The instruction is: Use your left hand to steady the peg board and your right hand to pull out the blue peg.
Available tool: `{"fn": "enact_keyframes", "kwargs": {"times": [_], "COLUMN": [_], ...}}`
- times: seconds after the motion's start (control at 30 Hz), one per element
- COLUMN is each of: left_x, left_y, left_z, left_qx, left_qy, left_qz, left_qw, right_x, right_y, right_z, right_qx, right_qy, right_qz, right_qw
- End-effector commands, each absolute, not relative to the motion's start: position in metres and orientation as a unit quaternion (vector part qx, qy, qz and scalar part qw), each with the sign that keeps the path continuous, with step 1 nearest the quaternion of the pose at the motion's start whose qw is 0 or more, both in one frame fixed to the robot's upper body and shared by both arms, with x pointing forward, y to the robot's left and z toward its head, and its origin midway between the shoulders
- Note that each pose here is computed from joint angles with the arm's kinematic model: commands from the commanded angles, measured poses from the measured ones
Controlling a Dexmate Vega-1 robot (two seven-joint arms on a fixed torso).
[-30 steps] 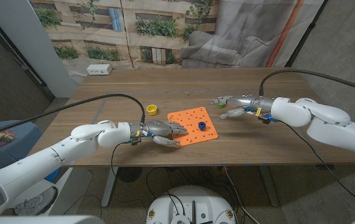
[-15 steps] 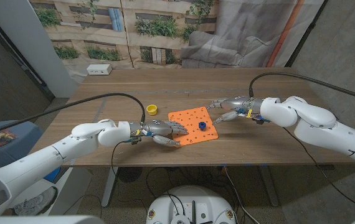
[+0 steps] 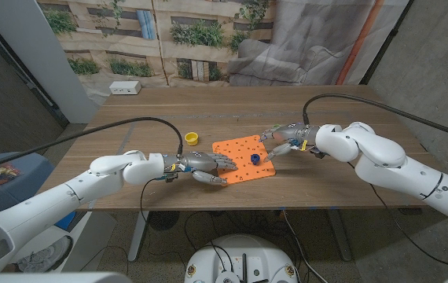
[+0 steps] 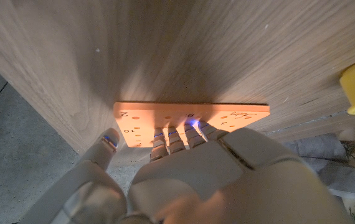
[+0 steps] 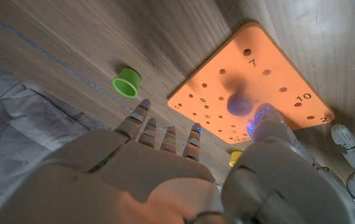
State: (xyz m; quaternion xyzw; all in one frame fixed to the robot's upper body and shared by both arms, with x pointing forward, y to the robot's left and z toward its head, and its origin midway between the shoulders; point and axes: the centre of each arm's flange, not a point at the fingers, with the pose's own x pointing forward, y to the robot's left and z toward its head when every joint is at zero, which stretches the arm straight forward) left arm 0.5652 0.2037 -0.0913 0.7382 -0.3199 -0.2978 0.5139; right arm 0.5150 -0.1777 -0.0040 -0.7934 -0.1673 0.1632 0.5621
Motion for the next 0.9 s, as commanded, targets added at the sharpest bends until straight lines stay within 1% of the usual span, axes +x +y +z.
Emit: {"fn": "enact_keyframes", "kwargs": {"times": [0.03,0.67,0.9], "left_x": [0.565,0.563,0.562], "left_y": [0.205,0.206,0.206], "left_z": [-0.094,-0.097,-0.097], "left_qx": [0.737,0.736,0.735], "left_qy": [-0.323,-0.323,-0.321], "left_qz": [-0.302,-0.305,-0.308], "left_qw": [0.511,0.511,0.512], "right_x": [0.514,0.518,0.519], "right_y": [-0.159,-0.143,-0.142], "right_z": [-0.007,-0.020,-0.024], "right_qx": [-0.802,-0.803,-0.805], "right_qy": [-0.151,-0.145,-0.147], "right_qz": [0.153,0.149,0.133], "right_qw": [0.558,0.559,0.560]}}
